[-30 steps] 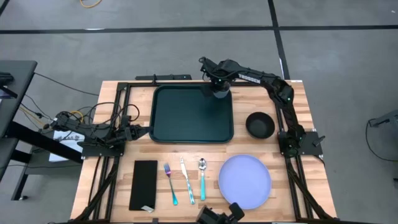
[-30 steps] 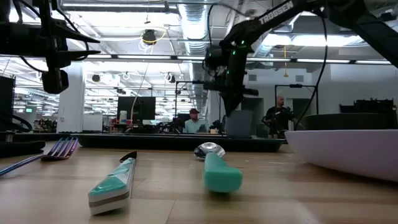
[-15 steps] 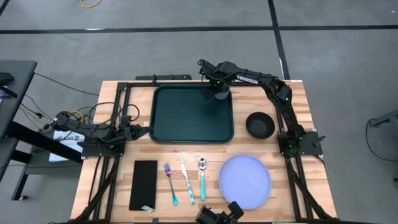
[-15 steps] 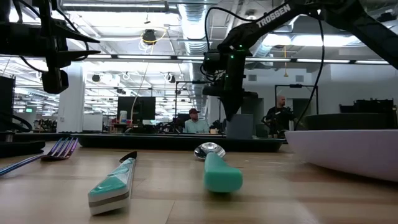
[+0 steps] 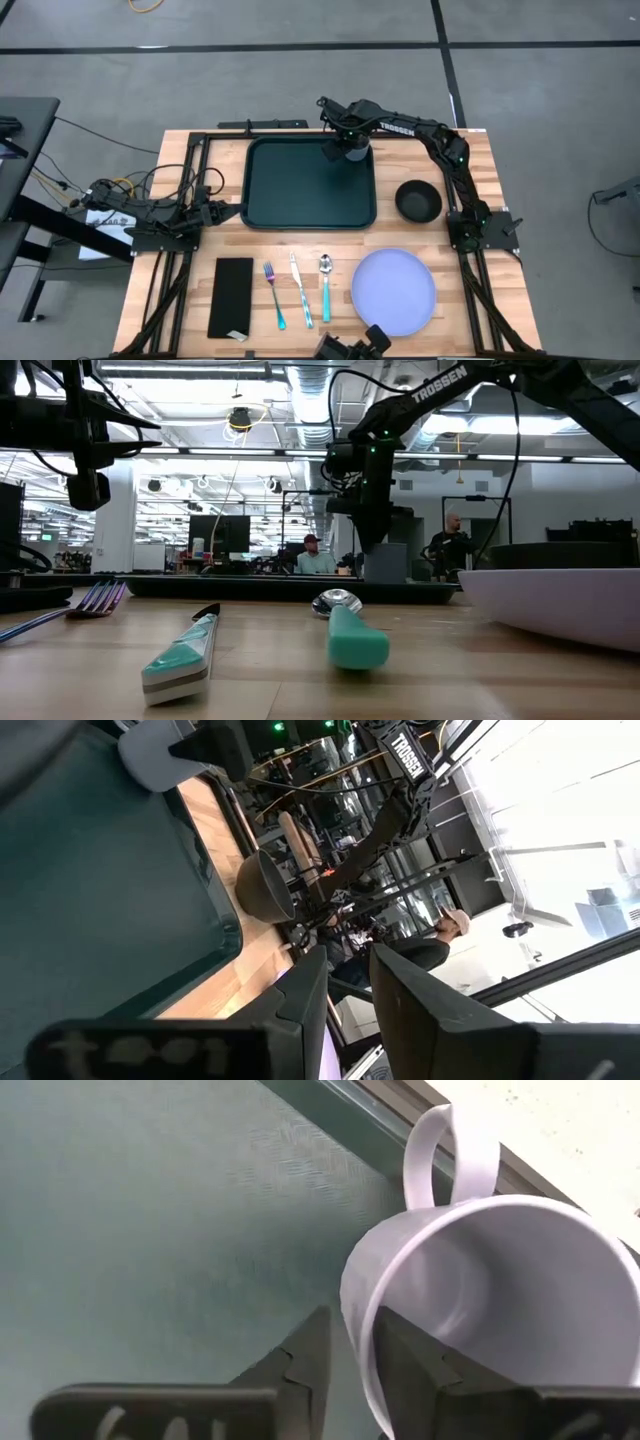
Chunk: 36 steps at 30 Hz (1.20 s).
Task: Set up tray
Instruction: Put the gray mug on the black tray, then put the purple plate to the right on the black tray
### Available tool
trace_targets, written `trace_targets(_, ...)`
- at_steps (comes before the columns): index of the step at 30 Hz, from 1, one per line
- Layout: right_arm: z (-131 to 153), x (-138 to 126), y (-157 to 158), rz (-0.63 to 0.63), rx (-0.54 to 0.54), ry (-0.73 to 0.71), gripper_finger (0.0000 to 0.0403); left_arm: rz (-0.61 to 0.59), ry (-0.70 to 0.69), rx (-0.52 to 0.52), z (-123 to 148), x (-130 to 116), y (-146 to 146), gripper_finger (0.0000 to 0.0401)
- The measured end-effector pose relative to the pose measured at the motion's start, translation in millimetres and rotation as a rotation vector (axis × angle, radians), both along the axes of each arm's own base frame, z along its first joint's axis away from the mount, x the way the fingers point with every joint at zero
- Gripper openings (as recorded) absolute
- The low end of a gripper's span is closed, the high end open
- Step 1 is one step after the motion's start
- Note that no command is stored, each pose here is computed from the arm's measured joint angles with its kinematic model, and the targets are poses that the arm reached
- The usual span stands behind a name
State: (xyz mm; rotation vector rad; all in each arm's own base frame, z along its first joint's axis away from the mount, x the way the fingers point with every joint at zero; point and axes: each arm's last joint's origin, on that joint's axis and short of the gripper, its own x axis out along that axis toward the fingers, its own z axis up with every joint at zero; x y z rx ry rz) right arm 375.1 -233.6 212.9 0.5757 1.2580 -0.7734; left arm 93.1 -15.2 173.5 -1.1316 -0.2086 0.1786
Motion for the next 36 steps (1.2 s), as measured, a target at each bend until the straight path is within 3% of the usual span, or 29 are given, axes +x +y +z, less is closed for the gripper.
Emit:
trace_targets(6, 18.7, 2.2, -0.3, 0.032, -0.055, 0.015, 0.0102, 0.000, 0.002, 0.008, -0.1, 0.0, 0.0, 0.0069)
trace_targets(10, 50.5, 4.4, 0.6, 0.060, -0.106, 0.003, 0.0111, 0.001, 0.004, 0.016, -0.1, 0.0, 0.0, 0.0069)
trace_targets(13, 77.8, 1.9, 11.0, 0.081, -0.082, 0.012, 0.0113, 0.000, 0.005, 0.017, -0.1, 0.0, -0.1, 0.0069)
trace_targets(18, 128.1, -5.0, 58.5, 0.151, -0.048, 0.028, 0.0113, -0.041, 0.005, 0.027, -0.1, 0.3, -1.2, 0.0069)
trace_targets(25, 188.9, -18.4, 150.6, 0.230, -0.074, -0.165, 0.0113, -0.071, 0.010, 0.054, -0.1, 0.5, -2.1, 0.0069)
trace_targets(31, 200.6, -36.8, 212.1, 0.132, -0.087, -0.216, 0.0113, -0.071, 0.020, 0.100, -0.1, 0.5, -2.2, 0.0069)
trace_targets(36, 162.7, -51.1, 250.5, 0.030, -0.022, -0.090, 0.0113, -0.095, 0.027, 0.147, -0.1, 0.6, -3.0, 0.0069)
